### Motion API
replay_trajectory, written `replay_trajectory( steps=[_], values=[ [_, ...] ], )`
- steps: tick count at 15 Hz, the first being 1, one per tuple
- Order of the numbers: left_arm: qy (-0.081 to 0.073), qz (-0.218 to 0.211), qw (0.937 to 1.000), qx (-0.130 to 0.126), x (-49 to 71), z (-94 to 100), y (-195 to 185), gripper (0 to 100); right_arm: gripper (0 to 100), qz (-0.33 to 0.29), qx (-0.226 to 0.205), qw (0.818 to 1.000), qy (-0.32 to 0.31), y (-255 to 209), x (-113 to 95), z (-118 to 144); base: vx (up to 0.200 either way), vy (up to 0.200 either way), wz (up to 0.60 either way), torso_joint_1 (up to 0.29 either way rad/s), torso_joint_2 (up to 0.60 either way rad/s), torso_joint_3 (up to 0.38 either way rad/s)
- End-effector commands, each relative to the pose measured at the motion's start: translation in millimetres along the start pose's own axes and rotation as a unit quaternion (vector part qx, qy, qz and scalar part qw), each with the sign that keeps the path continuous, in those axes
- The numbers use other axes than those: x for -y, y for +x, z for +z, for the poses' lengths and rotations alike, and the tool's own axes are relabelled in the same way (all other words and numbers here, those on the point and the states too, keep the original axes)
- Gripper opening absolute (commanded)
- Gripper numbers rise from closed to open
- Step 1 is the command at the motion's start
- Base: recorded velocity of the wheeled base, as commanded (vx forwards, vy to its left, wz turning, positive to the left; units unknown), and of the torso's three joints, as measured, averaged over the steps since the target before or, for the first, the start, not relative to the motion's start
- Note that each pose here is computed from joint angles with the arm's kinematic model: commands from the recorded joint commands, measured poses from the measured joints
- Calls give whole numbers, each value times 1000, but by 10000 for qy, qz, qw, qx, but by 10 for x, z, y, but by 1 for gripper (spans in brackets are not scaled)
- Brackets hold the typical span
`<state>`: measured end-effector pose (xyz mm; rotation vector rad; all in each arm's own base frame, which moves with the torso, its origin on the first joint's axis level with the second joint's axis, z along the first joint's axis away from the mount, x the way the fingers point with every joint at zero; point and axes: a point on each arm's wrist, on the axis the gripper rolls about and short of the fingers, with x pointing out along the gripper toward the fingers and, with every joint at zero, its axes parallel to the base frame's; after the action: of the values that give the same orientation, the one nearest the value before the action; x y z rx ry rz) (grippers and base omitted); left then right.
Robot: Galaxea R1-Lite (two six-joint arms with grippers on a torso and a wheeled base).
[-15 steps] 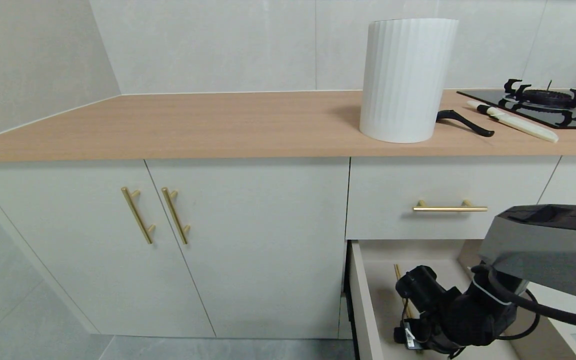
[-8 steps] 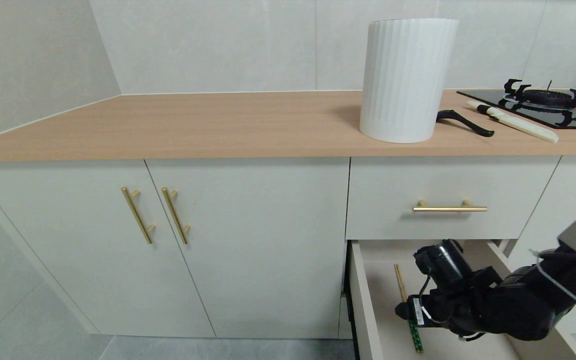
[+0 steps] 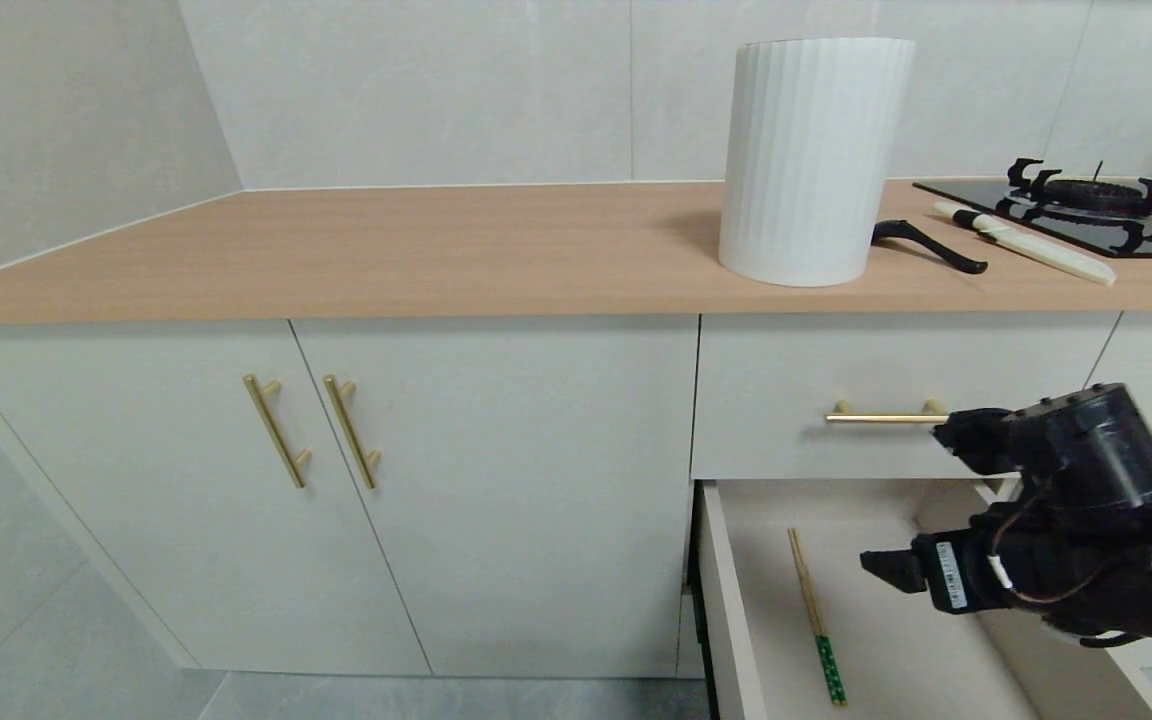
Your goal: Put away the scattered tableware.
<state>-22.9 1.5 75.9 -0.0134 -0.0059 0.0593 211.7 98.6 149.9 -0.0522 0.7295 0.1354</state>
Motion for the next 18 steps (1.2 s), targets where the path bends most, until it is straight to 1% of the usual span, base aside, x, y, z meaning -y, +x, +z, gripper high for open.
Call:
replay_trajectory(
  steps=[1, 3, 6, 10, 14, 18],
  values=[
    [-3, 2, 10000, -5, 0, 1, 1, 100, 100, -140, 704, 9974, 73, -385, 194, 103, 0, 0, 0, 0, 0, 0],
    [-3, 2, 10000, -5, 0, 1, 1, 100, 100, -257, 784, 9966, 14, -419, 271, 120, 0, 0, 0, 0, 0, 0],
    [-3, 2, 10000, -5, 0, 1, 1, 100, 100, -276, 798, 9964, 1, -432, 283, 115, 0, 0, 0, 0, 0, 0],
    [-3, 2, 10000, -5, 0, 1, 1, 100, 100, -300, 773, 9965, -98, -432, 290, 96, 0, 0, 0, 64, -237, -244],
    [-3, 2, 10000, -5, 0, 1, 1, 100, 100, -290, 844, 9959, -159, -483, 300, 85, 0, 0, 0, 182, -525, -295],
    [-3, 2, 10000, -5, 0, 1, 1, 100, 100, -292, 783, 9963, -203, -460, 298, 67, 0, 0, 0, 184, -483, -284]
  ],
)
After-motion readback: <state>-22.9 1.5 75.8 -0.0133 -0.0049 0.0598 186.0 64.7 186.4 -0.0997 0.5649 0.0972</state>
